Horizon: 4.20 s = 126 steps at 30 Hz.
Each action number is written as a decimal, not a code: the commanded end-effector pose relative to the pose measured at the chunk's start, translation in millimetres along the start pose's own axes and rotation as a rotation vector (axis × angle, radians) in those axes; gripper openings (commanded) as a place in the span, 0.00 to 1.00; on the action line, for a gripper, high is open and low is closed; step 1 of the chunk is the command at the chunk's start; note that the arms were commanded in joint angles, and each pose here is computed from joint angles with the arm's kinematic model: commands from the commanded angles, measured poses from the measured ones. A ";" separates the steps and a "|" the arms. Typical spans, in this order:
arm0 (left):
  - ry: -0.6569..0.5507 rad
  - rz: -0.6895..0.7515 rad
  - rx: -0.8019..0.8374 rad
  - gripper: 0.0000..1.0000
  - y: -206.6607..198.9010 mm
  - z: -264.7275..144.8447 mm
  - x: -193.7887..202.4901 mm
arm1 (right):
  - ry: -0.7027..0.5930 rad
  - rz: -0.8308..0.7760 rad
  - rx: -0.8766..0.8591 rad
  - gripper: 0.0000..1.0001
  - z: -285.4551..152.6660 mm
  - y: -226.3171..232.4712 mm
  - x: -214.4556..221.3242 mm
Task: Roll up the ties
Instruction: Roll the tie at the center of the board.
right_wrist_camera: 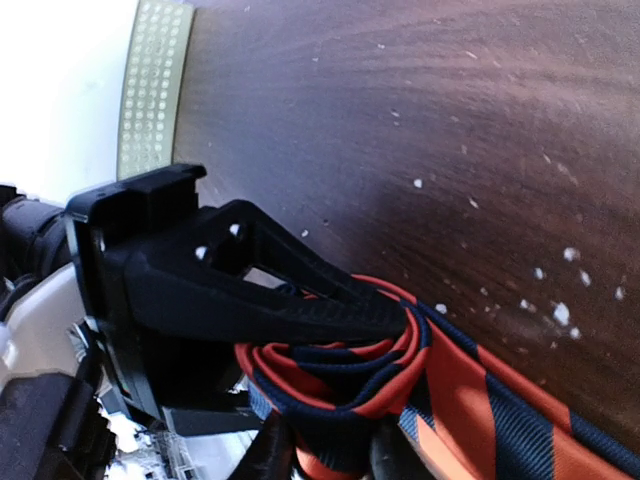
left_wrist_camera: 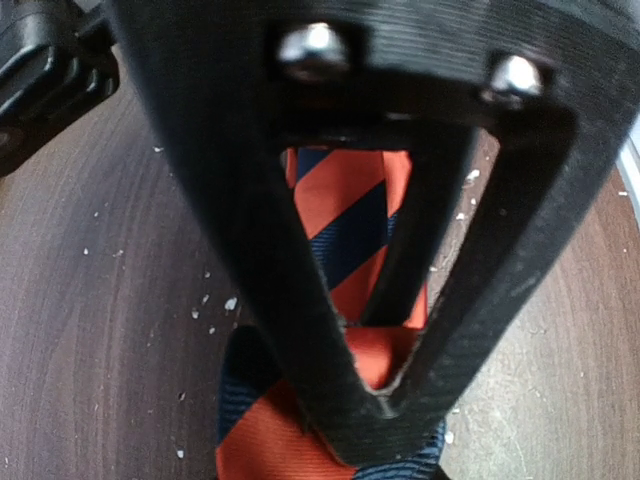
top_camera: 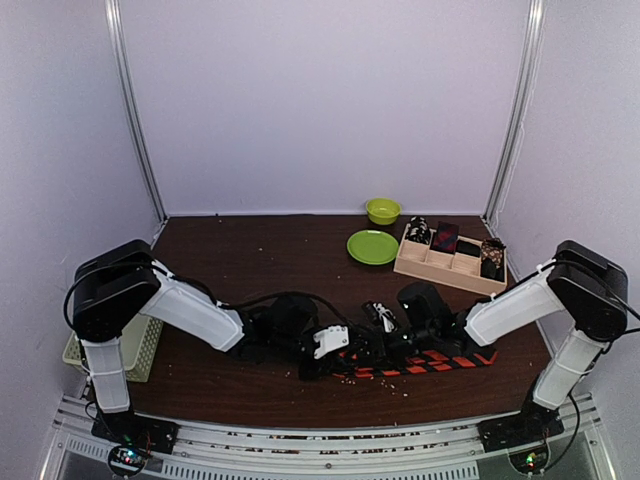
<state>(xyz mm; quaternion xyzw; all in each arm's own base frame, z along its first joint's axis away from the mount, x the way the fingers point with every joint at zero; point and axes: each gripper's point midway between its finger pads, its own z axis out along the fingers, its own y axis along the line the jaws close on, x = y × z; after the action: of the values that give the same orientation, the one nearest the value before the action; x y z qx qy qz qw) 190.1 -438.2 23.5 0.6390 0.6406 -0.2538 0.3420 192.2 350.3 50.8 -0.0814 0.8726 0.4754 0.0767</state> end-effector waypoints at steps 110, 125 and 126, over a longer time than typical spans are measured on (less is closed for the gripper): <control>0.082 -0.090 0.020 0.31 -22.0 16.5 26.1 | -0.021 -0.030 0.061 0.47 -48.1 -0.1 -0.2; 0.104 -0.098 0.007 0.31 -19.1 18.9 29.4 | 0.054 0.004 0.127 0.04 -17.0 -25.4 14.0; 0.103 -0.098 0.006 0.32 -18.6 19.2 28.7 | 0.054 0.003 0.136 0.00 -17.7 -28.5 15.0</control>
<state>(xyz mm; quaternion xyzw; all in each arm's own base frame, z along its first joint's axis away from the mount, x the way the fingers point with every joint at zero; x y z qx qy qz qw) 177.6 -458.8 18.7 0.6087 0.6569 -0.2853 0.3413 186.3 332.9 55.5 -0.0984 0.8860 0.4486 0.0641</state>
